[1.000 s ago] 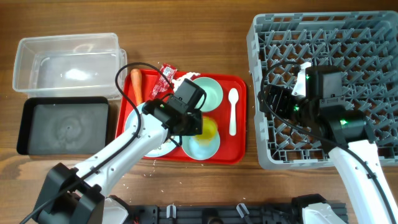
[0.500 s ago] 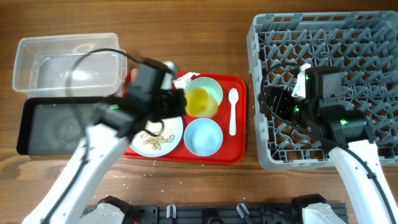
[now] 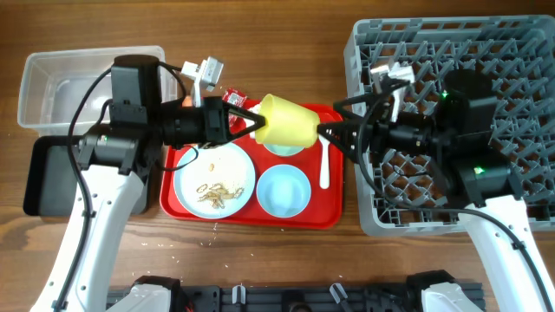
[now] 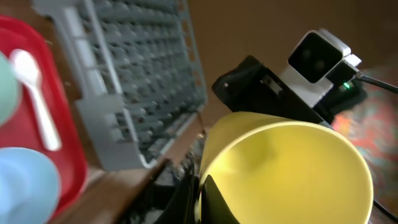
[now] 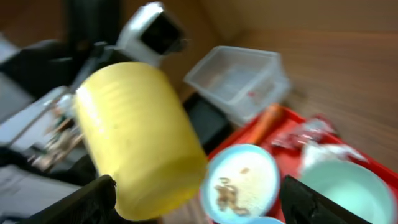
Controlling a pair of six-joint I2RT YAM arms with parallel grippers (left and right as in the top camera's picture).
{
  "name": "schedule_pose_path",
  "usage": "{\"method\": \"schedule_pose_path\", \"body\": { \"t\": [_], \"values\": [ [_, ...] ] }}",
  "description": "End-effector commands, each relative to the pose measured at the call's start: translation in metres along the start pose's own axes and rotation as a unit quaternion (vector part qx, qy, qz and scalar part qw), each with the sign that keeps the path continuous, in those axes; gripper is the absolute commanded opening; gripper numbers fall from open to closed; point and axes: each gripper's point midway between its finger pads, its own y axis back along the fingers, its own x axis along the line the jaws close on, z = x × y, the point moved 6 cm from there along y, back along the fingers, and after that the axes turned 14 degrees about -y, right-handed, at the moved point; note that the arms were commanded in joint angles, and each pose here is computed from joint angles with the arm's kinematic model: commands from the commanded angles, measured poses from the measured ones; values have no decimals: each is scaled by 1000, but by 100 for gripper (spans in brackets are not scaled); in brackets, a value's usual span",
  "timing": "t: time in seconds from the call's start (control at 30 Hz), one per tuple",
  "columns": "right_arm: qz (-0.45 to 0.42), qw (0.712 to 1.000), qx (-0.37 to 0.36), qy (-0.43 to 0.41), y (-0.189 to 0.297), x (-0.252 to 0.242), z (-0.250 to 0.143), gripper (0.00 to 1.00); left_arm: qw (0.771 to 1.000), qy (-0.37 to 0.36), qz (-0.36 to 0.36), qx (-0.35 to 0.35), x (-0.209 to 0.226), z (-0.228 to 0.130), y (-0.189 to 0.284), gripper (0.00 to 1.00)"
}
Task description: Sort waste into correct bins and load items into the dishwasher rack
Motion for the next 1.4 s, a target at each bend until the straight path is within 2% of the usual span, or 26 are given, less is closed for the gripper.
{"method": "schedule_pose_path", "body": {
  "t": [0.0,0.17,0.3,0.33,0.4,0.47,0.5,0.53,0.57,0.6,0.7,0.8,0.87,0.93,1.1,1.17,1.2,1.37],
  "values": [
    [102,993,45,35,-4,32,-6,85,998,-6,-58,16,-14,-2,1,4],
    [123,989,58,55,-14,40,-9,82,998,-7,-67,19,-17,-2,1,4],
    [131,988,63,58,-20,41,-9,68,998,-7,-67,19,-17,-2,1,4],
    [131,988,62,59,-20,42,-9,60,998,-7,-67,19,-17,-2,1,4],
    [131,988,62,59,-20,41,-9,58,998,-7,-67,19,-17,-2,1,4],
    [131,988,62,59,-20,41,-9,53,998,-7,-67,19,-16,-2,1,6],
    [131,988,62,59,-20,42,-9,51,998,-8,-67,18,-16,-2,1,20],
    [126,989,59,59,-20,41,-8,51,998,-10,-67,18,-17,-2,1,44],
    [120,989,54,60,-20,40,-7,51,998,-13,-64,16,-16,-1,1,92],
    [108,991,47,57,-19,37,-6,51,998,-16,-54,11,-14,1,1,100],
    [45,999,13,27,-7,23,2,51,1000,-14,-14,-6,-4,5,3,100],
    [-86,995,-48,-34,17,-9,8,47,999,-10,40,-31,10,11,9,100],
    [-222,962,-109,-114,46,-44,9,46,995,-5,87,-52,22,16,16,100],
    [-295,932,-139,-159,68,-64,6,45,991,-1,119,-66,31,19,21,100],
    [-464,823,-174,-276,125,-100,-18,45,989,5,129,-67,33,18,22,100],
    [-517,781,-175,-304,144,-104,-26,45,989,9,130,-65,34,17,22,100],
    [-561,741,-169,-328,159,-105,-33,45,989,12,132,-64,35,16,22,100],
    [-619,670,-111,-394,172,-119,-57,47,986,24,152,-62,40,13,23,100]
  ]
}}
